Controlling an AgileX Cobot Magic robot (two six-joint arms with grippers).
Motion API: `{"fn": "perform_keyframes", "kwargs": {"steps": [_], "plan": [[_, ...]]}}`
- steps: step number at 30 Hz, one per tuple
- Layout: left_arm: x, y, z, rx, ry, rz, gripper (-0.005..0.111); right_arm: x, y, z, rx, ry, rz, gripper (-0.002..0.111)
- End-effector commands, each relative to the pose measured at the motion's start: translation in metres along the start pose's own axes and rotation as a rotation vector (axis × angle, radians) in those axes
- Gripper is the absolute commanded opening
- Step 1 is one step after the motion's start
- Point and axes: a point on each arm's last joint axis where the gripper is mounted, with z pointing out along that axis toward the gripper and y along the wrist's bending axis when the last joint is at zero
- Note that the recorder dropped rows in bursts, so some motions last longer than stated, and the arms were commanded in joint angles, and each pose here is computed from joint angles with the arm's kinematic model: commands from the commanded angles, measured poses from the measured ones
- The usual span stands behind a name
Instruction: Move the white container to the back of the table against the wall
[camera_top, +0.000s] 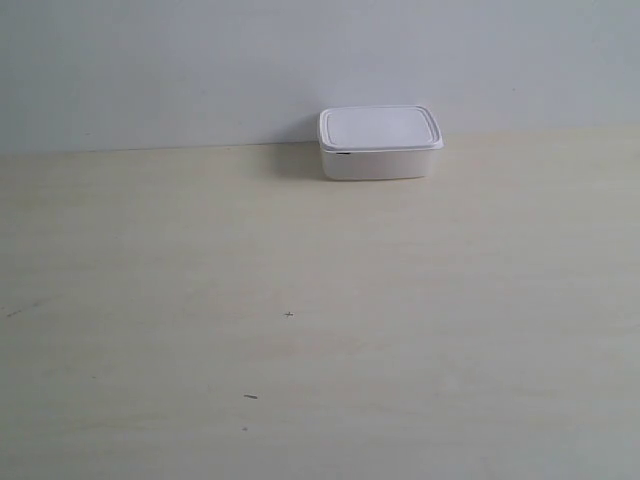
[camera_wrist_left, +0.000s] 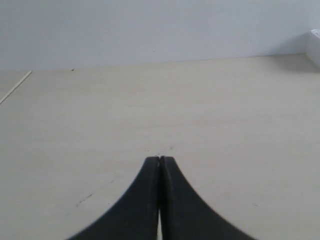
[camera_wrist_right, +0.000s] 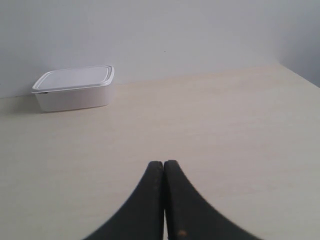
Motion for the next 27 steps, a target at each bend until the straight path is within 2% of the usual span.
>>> {"fn": "perform_keyframes", "kwargs": {"steps": [1, 27], "plan": [[-0.0017, 0.0006, 0.0, -0.006, -0.03, 0.013, 0.0, 0.0007, -0.0003, 0.0001, 0.004, -0.005, 0.002, 0.0], [-0.0008, 0.0004, 0.0, -0.003, -0.021, 0.013, 0.0, 0.0007, -0.0003, 0.0001, 0.004, -0.005, 0.002, 0.0]]}}
